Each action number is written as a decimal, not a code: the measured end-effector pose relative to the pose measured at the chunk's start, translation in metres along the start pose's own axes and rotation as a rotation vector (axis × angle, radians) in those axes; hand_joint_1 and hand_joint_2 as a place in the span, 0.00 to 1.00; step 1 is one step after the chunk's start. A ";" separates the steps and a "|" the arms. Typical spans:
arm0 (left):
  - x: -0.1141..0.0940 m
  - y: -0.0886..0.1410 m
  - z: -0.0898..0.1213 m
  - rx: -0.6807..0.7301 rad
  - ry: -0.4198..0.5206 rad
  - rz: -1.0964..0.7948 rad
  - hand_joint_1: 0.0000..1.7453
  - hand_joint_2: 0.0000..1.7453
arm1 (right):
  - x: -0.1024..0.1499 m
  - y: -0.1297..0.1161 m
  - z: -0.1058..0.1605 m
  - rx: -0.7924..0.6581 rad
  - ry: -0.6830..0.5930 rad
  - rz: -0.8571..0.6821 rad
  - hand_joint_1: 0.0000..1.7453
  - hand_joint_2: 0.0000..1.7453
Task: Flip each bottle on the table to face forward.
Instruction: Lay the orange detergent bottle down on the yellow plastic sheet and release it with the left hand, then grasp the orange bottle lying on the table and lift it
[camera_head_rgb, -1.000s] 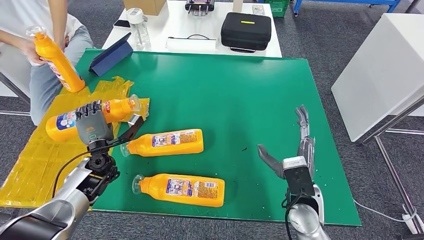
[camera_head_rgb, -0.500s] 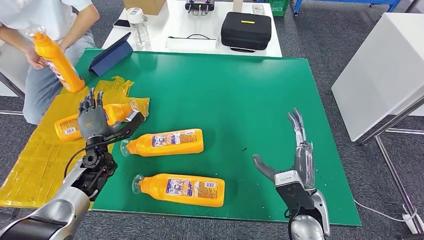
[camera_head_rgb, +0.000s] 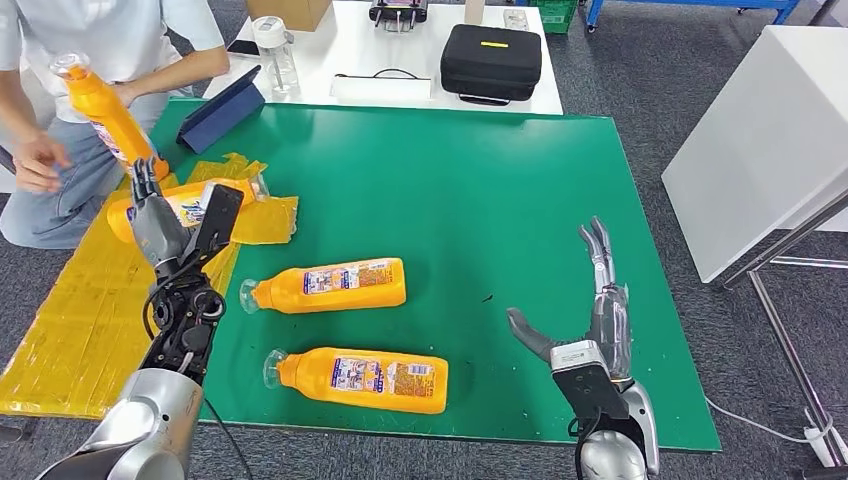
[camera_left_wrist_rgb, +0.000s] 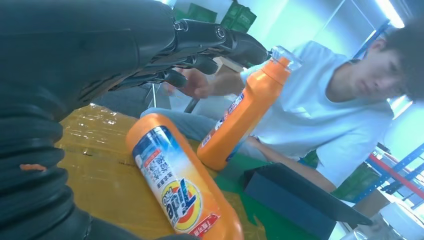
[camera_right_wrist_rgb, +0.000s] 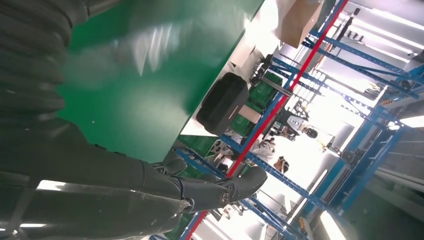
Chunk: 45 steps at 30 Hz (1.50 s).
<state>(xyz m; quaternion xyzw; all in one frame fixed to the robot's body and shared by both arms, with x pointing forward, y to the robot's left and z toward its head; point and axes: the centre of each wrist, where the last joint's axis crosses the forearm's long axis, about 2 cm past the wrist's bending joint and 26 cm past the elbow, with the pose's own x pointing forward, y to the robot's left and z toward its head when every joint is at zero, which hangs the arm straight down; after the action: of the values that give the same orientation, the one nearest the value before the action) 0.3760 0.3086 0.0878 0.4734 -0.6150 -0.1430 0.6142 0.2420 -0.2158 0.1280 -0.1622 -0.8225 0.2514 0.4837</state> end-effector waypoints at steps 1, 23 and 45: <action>0.000 0.000 0.000 0.001 0.003 0.003 0.00 1.00 | 0.000 0.000 0.000 0.000 0.000 0.000 0.00 1.00; 0.051 -0.032 0.041 -0.182 -0.064 1.121 0.00 1.00 | -0.007 0.009 0.000 -0.035 0.036 -0.020 0.00 1.00; 0.153 -0.046 0.117 -0.731 -0.514 1.452 0.00 1.00 | 0.000 0.063 -0.111 0.453 0.089 -0.174 0.00 1.00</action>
<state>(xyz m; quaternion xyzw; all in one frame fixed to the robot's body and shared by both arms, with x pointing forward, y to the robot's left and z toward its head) 0.3216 0.1219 0.1243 -0.3135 -0.8015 -0.0061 0.5091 0.3408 -0.1352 0.1371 0.0107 -0.7340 0.3795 0.5632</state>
